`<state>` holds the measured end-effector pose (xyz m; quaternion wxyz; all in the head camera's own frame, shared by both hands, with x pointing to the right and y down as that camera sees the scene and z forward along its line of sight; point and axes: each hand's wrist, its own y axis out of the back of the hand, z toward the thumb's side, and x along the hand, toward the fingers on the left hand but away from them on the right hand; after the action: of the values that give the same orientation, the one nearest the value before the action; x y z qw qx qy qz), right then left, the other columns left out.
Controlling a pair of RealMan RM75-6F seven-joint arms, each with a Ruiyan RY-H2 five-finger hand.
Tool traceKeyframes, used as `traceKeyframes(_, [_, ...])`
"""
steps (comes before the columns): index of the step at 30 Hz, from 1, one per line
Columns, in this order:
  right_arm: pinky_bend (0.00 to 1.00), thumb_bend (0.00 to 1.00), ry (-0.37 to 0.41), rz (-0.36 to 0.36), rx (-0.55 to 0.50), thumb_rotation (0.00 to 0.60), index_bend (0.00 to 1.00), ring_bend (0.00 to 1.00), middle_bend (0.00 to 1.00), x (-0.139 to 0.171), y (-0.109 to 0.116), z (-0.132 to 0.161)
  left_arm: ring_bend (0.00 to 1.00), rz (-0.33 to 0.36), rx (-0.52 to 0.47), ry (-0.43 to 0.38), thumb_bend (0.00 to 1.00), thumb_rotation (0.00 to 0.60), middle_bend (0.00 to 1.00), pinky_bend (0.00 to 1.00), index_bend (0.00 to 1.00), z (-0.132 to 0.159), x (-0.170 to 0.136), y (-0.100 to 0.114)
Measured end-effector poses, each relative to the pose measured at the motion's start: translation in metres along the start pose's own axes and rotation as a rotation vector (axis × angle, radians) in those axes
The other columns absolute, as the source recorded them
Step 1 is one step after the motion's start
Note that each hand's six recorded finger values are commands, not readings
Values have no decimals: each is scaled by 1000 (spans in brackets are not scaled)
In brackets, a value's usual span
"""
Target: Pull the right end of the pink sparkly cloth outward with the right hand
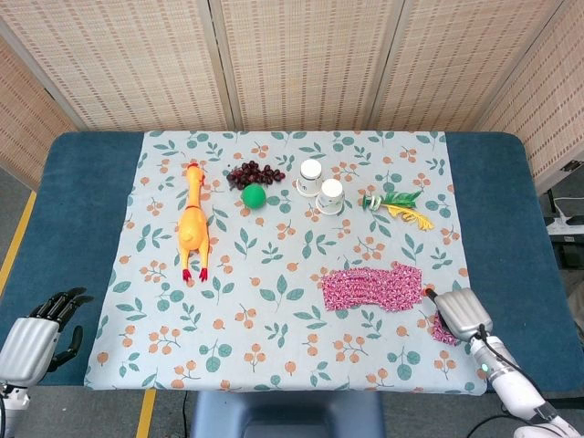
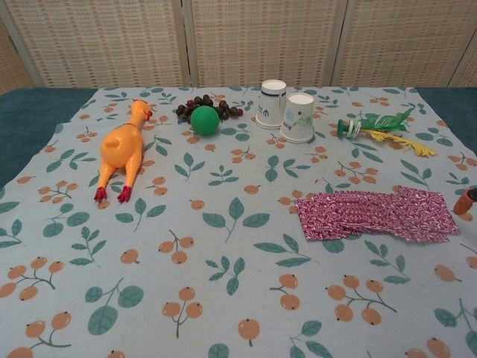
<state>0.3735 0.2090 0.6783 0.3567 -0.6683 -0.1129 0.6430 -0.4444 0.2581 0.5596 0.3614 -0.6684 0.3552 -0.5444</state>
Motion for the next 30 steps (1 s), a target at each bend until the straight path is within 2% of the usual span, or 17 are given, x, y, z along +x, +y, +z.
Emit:
traceKeyframes(9, [938,1000,12,-5,-23,600,152,815,804,-22,3,11,211,1,1,-1,593,600,183,415,238,-1,1,0])
traceKeyframes(30, [938,1000,-32,71,-5,600,151,815,804,-40,-11,7,211,1,-3,1,594,600,183,414,239,-1,1,0])
